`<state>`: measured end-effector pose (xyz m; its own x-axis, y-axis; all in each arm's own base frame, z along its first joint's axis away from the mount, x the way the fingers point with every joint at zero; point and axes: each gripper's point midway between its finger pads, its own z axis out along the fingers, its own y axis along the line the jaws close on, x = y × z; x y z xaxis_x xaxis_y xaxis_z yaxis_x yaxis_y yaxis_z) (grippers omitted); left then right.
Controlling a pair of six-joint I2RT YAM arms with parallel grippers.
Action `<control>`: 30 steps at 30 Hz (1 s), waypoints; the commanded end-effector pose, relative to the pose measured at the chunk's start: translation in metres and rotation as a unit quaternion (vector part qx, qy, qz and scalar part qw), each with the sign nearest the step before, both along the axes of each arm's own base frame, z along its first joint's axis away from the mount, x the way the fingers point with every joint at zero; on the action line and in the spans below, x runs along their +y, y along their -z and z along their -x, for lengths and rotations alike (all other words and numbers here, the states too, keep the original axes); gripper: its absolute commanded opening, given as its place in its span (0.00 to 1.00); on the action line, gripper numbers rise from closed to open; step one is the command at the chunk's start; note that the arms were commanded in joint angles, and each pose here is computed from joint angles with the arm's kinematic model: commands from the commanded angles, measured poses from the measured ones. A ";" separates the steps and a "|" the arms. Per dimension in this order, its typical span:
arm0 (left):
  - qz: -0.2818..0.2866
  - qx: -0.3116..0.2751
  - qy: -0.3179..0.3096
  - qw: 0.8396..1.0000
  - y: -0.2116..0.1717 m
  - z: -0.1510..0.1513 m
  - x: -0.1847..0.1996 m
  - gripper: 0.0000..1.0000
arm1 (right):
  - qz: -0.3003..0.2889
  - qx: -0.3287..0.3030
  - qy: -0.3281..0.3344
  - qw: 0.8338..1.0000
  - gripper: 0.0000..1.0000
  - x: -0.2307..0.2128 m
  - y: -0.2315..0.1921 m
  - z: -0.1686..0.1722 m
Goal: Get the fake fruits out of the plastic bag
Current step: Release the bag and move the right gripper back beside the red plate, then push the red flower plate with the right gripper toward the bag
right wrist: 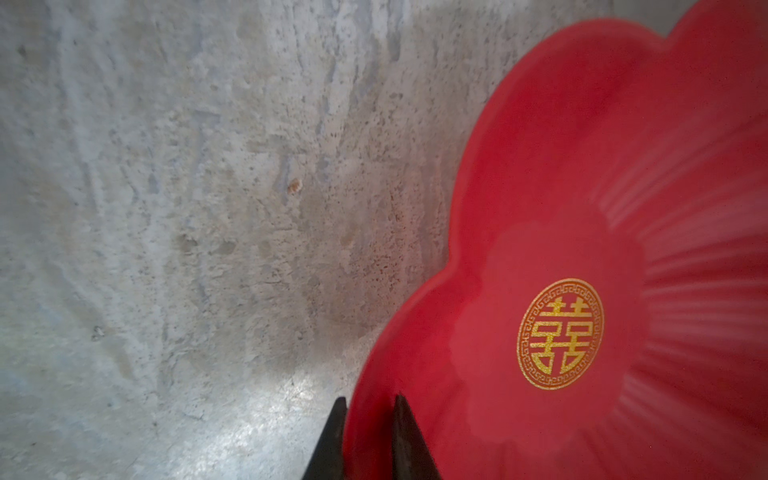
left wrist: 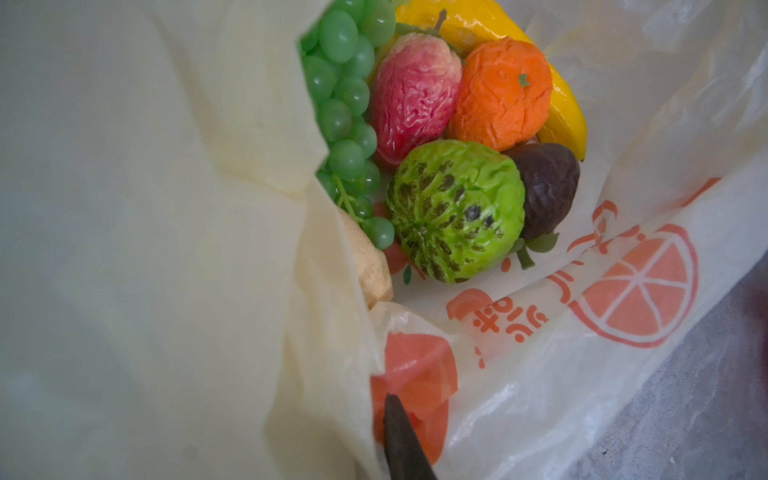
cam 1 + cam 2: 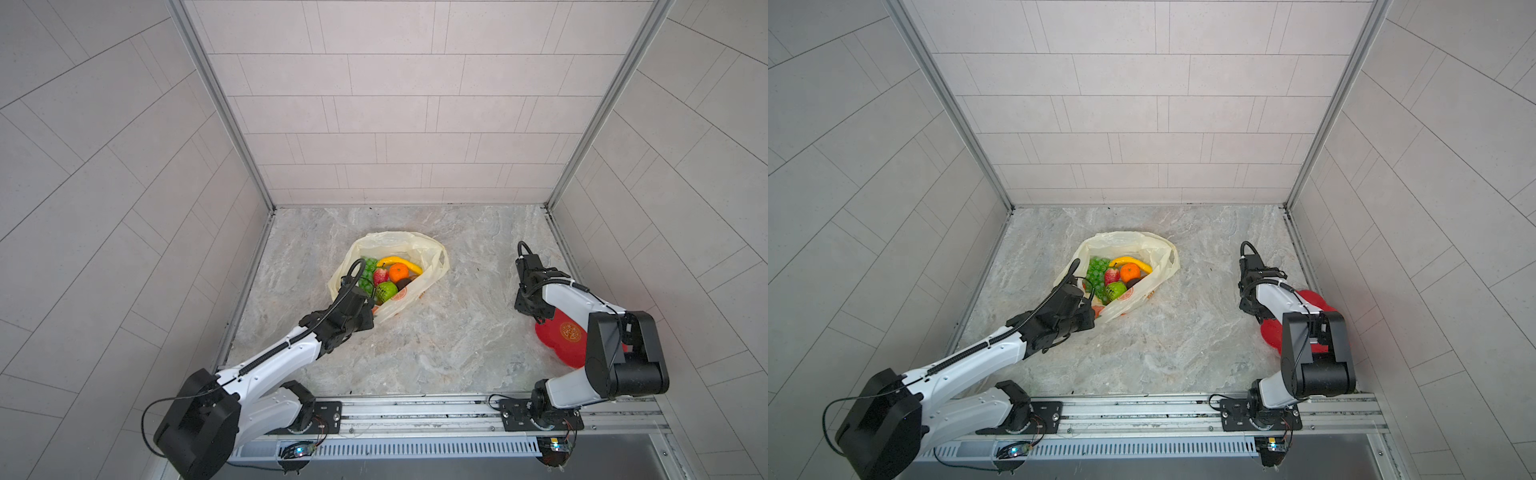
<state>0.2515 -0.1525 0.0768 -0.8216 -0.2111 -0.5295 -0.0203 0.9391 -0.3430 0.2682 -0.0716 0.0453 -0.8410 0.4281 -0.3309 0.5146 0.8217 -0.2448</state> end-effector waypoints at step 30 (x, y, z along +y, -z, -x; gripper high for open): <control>-0.035 -0.034 -0.021 0.999 -0.002 -0.006 0.016 0.19 | -0.006 -0.032 -0.434 0.900 0.08 0.257 -0.051 0.046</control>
